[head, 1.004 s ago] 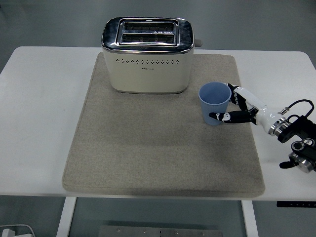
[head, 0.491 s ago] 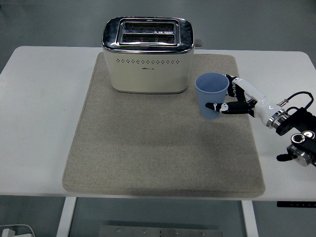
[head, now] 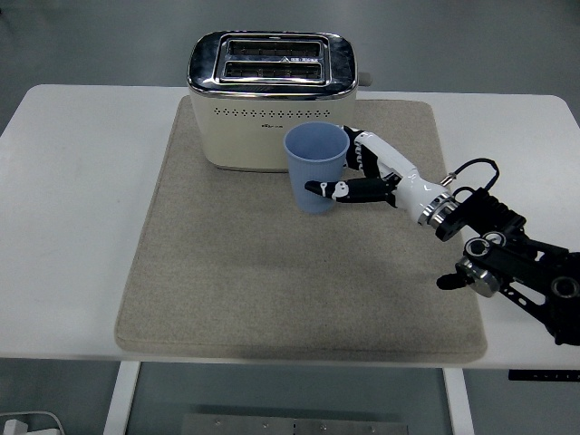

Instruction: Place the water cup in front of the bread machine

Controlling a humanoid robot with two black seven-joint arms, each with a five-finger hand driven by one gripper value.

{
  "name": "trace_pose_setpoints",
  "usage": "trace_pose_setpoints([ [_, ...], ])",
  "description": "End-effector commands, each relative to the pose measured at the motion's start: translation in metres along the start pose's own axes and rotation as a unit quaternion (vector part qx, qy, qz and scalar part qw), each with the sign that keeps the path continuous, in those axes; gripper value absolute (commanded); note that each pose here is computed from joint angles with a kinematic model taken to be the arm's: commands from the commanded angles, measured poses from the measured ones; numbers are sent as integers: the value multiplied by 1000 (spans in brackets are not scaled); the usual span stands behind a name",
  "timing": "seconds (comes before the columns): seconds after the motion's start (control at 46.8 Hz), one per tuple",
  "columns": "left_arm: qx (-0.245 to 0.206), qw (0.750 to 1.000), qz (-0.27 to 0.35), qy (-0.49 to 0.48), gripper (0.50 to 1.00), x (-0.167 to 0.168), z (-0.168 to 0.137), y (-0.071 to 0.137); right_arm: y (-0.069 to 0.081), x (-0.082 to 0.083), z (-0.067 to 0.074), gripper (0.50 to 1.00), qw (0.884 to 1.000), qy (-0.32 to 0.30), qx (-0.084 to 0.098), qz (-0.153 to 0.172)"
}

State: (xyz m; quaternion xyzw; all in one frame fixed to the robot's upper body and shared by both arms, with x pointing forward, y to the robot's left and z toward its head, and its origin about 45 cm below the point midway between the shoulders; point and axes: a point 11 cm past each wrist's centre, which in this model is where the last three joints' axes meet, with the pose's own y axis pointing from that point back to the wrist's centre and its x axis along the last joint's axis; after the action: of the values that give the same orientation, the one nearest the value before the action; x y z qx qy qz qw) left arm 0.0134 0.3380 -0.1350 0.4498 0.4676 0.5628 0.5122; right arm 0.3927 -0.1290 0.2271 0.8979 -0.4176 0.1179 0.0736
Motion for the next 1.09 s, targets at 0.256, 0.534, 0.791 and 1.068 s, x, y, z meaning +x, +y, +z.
trace_pose_setpoints([
  [0.256,0,1000,0,0,1000,0,0,0,-32,-29,3,500,1000,-12,2,-7],
  [0.534,0,1000,0,0,1000,0,0,0,-49,-45,5,500,1000,-11,1,-10],
  [0.791,0,1000,0,0,1000,0,0,0,-51,-47,7,541,1000,-9,0,-9],
  [1.068,0,1000,0,0,1000,0,0,0,-47,-55,14,917,1000,6,-2,-23],
])
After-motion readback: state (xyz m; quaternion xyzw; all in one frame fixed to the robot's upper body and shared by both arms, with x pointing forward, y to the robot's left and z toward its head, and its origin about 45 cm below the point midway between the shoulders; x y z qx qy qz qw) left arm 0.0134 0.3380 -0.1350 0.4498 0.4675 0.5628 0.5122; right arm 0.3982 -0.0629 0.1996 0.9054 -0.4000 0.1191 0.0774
